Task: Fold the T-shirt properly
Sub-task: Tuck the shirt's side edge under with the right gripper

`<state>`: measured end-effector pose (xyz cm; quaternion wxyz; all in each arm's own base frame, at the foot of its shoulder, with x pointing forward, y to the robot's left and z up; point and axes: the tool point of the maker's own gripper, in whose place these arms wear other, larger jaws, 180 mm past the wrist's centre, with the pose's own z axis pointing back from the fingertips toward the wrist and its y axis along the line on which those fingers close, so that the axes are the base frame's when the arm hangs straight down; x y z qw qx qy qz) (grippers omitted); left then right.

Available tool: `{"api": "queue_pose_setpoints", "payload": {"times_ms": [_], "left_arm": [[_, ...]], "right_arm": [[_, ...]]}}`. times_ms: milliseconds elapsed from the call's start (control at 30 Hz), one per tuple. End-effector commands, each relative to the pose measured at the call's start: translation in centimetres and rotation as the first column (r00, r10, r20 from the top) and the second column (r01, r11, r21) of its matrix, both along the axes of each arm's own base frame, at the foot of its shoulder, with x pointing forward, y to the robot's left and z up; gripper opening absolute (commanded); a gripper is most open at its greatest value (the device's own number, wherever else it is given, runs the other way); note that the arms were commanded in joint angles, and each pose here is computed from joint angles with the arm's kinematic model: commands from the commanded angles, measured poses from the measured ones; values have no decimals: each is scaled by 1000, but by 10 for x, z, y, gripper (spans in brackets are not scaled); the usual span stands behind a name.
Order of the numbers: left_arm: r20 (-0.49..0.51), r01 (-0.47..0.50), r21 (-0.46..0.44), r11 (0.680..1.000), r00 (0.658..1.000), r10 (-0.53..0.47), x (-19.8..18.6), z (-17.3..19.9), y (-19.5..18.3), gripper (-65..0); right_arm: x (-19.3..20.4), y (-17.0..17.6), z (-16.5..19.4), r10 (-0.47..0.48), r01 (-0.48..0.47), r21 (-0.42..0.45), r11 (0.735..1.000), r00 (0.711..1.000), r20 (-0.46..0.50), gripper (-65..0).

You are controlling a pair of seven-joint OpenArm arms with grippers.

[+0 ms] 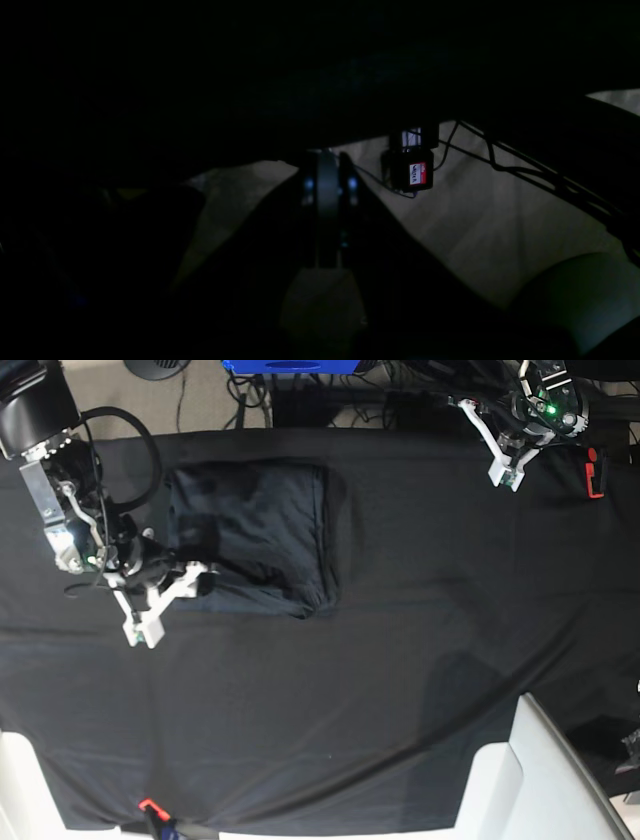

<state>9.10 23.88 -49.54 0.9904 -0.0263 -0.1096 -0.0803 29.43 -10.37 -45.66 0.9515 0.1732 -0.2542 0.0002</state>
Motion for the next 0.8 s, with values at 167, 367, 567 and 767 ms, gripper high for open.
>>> {"api": "queue_pose_setpoints", "payload": {"times_ms": [167,367,567,767], "left_arm": [[36,1,9,1000,999,-1,13,6,5,-650],[37,3,7,1000,999,-3,14,5,3,-650],[37,3,7,1000,999,-3,14,5,3,-650],[37,4,6,1000,999,-4,14,5,3,-650]], "right_arm": [[13,-2,11,-3,3,6,1000,999,41,-587],[18,-4,16,-4,4,4,1000,998,57,-597],[22,-3,20,-2,2,6,1000,997,71,-648],[28,-3,25,-2,2,6,1000,996,87,-648]]}}
